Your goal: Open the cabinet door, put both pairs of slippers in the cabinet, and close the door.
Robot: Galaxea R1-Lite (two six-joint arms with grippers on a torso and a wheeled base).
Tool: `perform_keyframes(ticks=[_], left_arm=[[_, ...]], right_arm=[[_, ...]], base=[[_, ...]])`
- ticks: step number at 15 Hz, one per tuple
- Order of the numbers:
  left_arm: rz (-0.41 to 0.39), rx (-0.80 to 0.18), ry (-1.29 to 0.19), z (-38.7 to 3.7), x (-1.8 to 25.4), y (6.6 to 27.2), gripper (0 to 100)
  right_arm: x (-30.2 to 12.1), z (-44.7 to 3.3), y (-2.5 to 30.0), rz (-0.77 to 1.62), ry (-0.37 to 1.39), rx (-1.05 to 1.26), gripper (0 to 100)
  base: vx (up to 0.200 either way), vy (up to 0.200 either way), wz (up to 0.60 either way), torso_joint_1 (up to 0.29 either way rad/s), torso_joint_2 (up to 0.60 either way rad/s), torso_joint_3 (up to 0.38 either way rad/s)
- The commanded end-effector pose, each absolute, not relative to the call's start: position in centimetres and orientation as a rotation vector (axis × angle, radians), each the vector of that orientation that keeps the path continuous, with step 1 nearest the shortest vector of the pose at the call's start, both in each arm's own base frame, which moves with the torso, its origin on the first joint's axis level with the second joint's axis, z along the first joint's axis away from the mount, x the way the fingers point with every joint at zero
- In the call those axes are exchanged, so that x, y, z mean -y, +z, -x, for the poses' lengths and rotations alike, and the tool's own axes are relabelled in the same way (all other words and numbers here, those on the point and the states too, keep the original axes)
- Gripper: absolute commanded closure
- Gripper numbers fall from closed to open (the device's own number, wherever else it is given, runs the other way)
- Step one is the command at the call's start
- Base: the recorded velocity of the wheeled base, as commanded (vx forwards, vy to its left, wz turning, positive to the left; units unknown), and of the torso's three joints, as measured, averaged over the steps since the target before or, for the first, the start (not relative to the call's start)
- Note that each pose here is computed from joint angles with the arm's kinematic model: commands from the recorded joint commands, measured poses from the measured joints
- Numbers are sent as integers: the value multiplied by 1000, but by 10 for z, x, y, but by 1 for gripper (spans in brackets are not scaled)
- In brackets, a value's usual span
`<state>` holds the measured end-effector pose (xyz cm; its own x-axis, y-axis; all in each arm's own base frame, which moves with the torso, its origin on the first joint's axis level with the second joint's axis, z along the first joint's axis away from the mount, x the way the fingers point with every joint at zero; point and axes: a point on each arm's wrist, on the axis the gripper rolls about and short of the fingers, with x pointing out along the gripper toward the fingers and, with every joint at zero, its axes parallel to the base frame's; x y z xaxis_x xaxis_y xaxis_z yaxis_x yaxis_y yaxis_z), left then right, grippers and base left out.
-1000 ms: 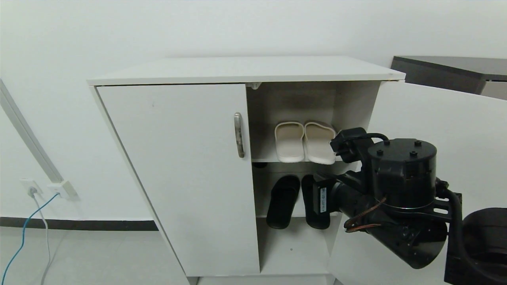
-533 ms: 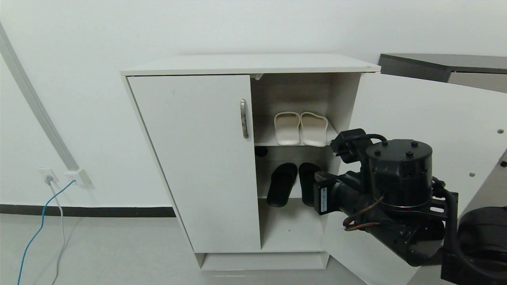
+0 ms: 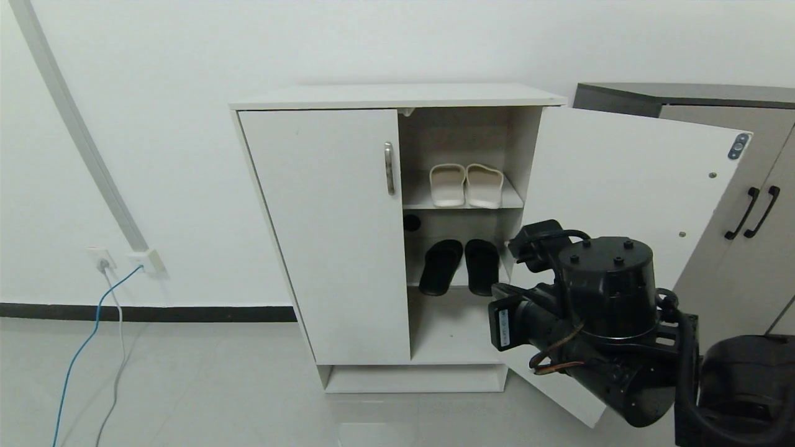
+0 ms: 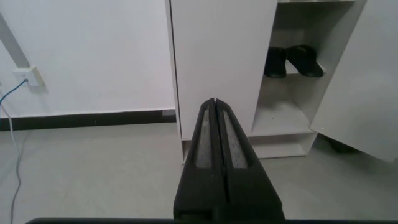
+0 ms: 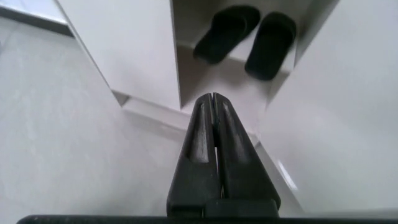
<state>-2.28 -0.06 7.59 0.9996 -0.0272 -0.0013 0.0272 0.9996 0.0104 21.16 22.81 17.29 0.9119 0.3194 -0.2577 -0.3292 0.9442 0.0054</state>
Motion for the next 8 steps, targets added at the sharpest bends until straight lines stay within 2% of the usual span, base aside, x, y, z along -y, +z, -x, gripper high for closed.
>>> perform_keyframes(ticks=[1, 8], left_arm=[[-11, -1, -28, 23, 1, 76, 100], [-2, -2, -26, 23, 1, 76, 100]], right_arm=[[-230, -215, 165, 50, 330, -273, 100], [-228, -215, 161, 50, 326, -277, 100]], base=[[0, 0, 0, 0, 0, 0], [0, 0, 0, 0, 0, 0]])
